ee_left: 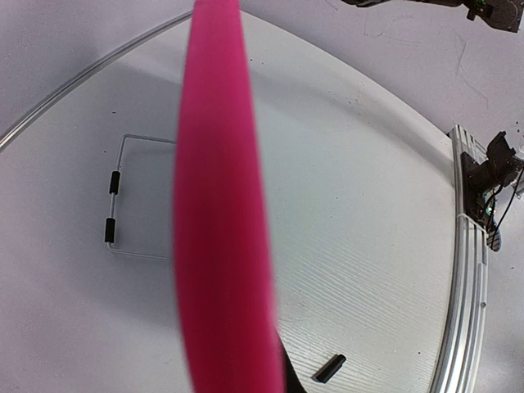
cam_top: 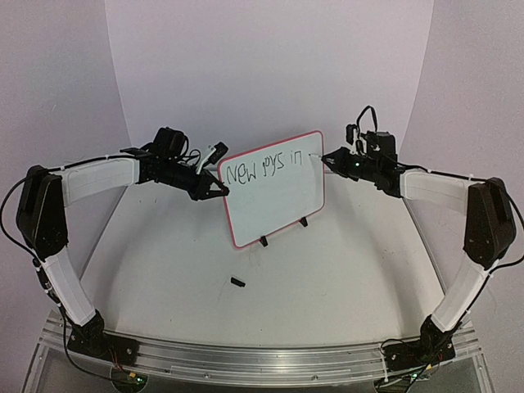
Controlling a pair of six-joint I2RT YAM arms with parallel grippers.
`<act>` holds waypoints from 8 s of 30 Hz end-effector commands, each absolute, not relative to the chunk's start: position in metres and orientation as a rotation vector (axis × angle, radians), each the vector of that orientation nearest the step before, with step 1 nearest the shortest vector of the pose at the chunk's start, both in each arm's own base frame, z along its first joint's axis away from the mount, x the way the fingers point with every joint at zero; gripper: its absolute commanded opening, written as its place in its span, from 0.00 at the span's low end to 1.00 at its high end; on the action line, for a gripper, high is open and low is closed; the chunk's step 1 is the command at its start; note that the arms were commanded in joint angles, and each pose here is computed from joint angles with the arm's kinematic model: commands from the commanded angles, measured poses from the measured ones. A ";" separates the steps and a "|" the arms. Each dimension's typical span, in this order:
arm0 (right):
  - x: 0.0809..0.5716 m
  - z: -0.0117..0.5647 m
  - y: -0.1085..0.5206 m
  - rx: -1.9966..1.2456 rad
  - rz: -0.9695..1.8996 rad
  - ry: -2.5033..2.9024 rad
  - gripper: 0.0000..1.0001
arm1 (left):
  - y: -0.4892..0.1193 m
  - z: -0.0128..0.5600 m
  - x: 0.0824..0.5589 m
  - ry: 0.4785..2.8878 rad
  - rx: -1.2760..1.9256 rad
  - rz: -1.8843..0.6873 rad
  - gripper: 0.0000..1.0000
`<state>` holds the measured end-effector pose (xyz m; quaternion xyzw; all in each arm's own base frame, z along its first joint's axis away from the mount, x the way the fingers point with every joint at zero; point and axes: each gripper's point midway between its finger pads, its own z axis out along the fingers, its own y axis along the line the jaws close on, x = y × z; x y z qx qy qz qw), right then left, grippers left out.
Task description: Write a sentence on the whiteboard
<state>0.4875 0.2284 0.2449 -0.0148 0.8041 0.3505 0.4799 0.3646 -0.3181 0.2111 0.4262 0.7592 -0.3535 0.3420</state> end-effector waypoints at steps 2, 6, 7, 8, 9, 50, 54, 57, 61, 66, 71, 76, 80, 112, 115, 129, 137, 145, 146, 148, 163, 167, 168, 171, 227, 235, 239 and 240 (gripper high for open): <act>0.498 0.266 0.225 -0.029 0.865 1.894 0.00 | -0.325 0.180 0.342 2.095 1.173 -0.970 0.00; 0.492 0.270 0.230 -0.062 0.905 1.887 0.00 | -0.324 0.181 0.341 2.096 1.173 -0.971 0.00; 0.490 0.271 0.232 -0.074 0.915 1.884 0.00 | -0.325 0.181 0.341 2.096 1.173 -0.971 0.00; 0.488 0.272 0.234 -0.090 0.928 1.883 0.00 | -0.325 0.181 0.341 2.095 1.173 -0.971 0.00; 0.487 0.274 0.236 -0.104 0.944 1.881 0.00 | -0.325 0.181 0.341 2.095 1.172 -0.973 0.00; 0.494 0.280 0.222 -0.020 0.897 1.866 0.00 | -0.325 0.181 0.341 2.093 1.174 -0.972 0.00; 0.481 0.293 0.218 -0.018 0.911 1.844 0.00 | -0.325 0.181 0.341 2.094 1.174 -0.972 0.00; 0.476 0.304 0.218 -0.024 0.932 1.823 0.00 | -0.325 0.181 0.341 2.094 1.173 -0.975 0.00; 0.478 0.315 0.219 -0.033 0.934 1.801 0.00 | -0.326 0.181 0.341 2.094 1.175 -0.977 0.00; 0.486 0.311 0.227 -0.056 0.962 1.809 0.00 | -0.326 0.180 0.341 2.095 1.175 -0.976 0.00; 0.492 0.306 0.232 -0.066 0.976 1.817 0.00 | -0.325 0.180 0.341 2.096 1.175 -0.974 0.00; 0.497 0.299 0.234 -0.061 0.973 1.830 0.00 | -0.325 0.180 0.341 2.096 1.175 -0.973 0.00; 0.501 0.290 0.234 -0.054 0.966 1.846 0.00 | -0.325 0.179 0.341 2.097 1.175 -0.974 0.00; 0.494 0.244 0.221 0.016 0.897 1.939 0.00 | -0.325 0.182 0.340 2.092 1.176 -0.970 0.00; 0.495 0.248 0.218 0.026 0.880 1.928 0.00 | -0.325 0.183 0.340 2.091 1.176 -0.970 0.00; 0.487 0.265 0.215 0.018 0.888 1.896 0.00 | -0.324 0.184 0.340 2.089 1.176 -0.965 0.00; 0.474 0.307 0.207 0.003 0.872 1.808 0.00 | -0.325 0.182 0.340 2.090 1.177 -0.972 0.00; 0.489 0.314 0.217 -0.029 0.887 1.797 0.00 | -0.325 0.180 0.341 2.096 1.177 -0.971 0.00; 0.491 0.313 0.219 -0.031 0.890 1.799 0.00 | -0.325 0.180 0.341 2.096 1.177 -0.971 0.00; 0.495 0.313 0.220 -0.034 0.890 1.798 0.00 | -0.325 0.180 0.341 2.097 1.176 -0.972 0.00; 0.510 0.280 0.223 -0.014 0.869 1.859 0.00 | -0.325 0.178 0.341 2.100 1.177 -0.971 0.00; 0.506 0.268 0.219 -0.004 0.854 1.883 0.00 | -0.325 0.179 0.341 2.097 1.178 -0.971 0.00; 0.504 0.264 0.219 -0.002 0.855 1.893 0.00 | -0.325 0.179 0.341 2.097 1.178 -0.971 0.00; 0.501 0.252 0.219 0.001 0.859 1.920 0.00 | -0.325 0.179 0.341 2.099 1.177 -0.971 0.00; 0.509 0.272 0.216 0.022 0.840 1.874 0.00 | -0.325 0.179 0.341 2.098 1.178 -0.967 0.00; 0.510 0.273 0.212 0.036 0.824 1.870 0.00 | -0.325 0.178 0.342 2.100 1.178 -0.968 0.00; 0.510 0.272 0.210 0.041 0.819 1.871 0.00 | -0.325 0.179 0.341 2.099 1.179 -0.970 0.00; 0.510 0.272 0.210 0.041 0.819 1.871 0.00 | -0.325 0.179 0.341 2.099 1.179 -0.971 0.00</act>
